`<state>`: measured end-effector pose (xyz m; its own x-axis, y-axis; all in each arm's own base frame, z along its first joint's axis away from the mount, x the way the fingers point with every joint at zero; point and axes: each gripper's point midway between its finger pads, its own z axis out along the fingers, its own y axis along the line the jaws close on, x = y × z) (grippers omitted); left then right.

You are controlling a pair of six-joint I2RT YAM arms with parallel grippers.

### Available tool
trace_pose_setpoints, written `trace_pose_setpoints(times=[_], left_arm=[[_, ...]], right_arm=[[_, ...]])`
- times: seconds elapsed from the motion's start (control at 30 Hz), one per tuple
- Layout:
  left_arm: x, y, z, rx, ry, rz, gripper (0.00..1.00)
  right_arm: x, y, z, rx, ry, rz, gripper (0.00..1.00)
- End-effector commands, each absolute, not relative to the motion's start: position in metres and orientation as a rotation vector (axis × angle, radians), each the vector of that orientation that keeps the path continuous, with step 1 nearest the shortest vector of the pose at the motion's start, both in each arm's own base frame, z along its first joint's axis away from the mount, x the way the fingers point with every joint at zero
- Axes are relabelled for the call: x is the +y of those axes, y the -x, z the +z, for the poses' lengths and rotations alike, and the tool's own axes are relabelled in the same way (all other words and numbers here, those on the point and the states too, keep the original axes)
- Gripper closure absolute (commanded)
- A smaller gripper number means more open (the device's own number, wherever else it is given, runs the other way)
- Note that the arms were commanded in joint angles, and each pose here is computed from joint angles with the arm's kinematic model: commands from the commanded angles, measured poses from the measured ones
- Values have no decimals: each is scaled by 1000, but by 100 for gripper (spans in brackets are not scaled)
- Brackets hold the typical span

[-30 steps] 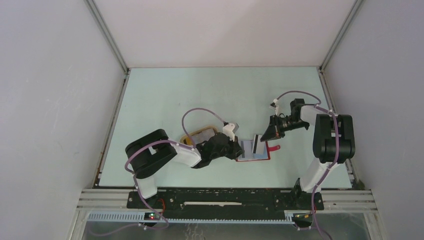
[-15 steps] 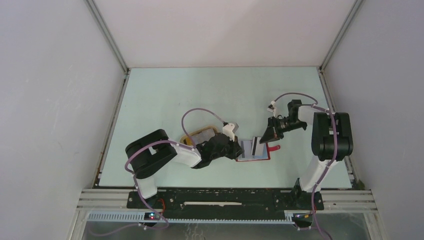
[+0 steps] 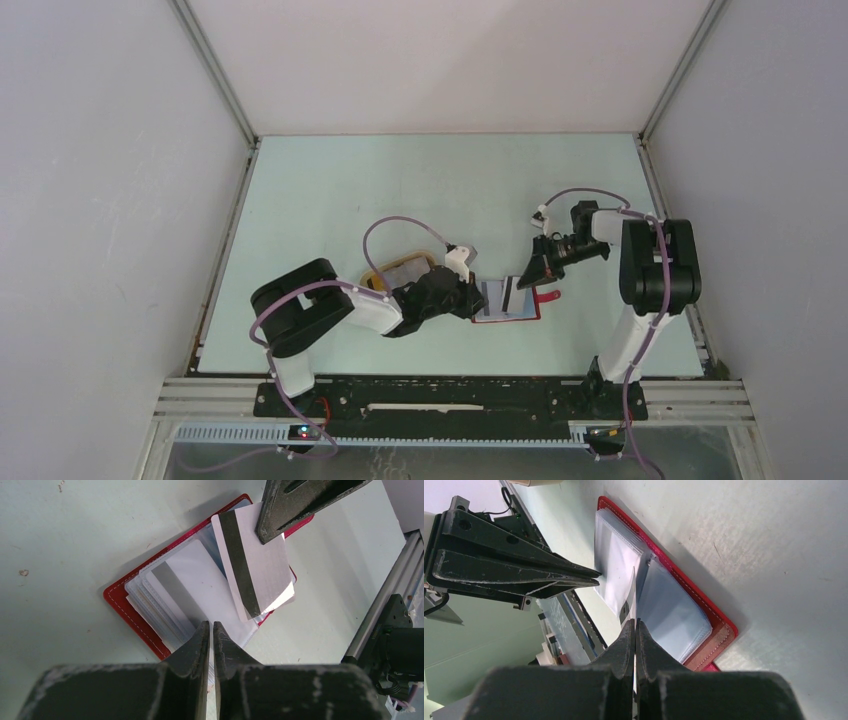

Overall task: Put the credit cards into the card holder
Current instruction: Insert the credit card into the card holder.

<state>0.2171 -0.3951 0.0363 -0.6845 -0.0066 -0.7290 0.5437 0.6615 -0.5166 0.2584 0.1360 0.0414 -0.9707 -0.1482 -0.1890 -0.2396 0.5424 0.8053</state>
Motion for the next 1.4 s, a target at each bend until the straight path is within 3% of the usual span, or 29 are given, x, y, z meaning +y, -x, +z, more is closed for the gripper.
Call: trace_pose_setpoints(times=[0.0,1.37], left_arm=[[-393,-221,34,2170,-402,-926,89],[-388,-221,44,2153,-383,-939,88]], right_arm=[[146,-265,43,2660,401,1413,100],[147,-257,25,2943,206,1255,100]])
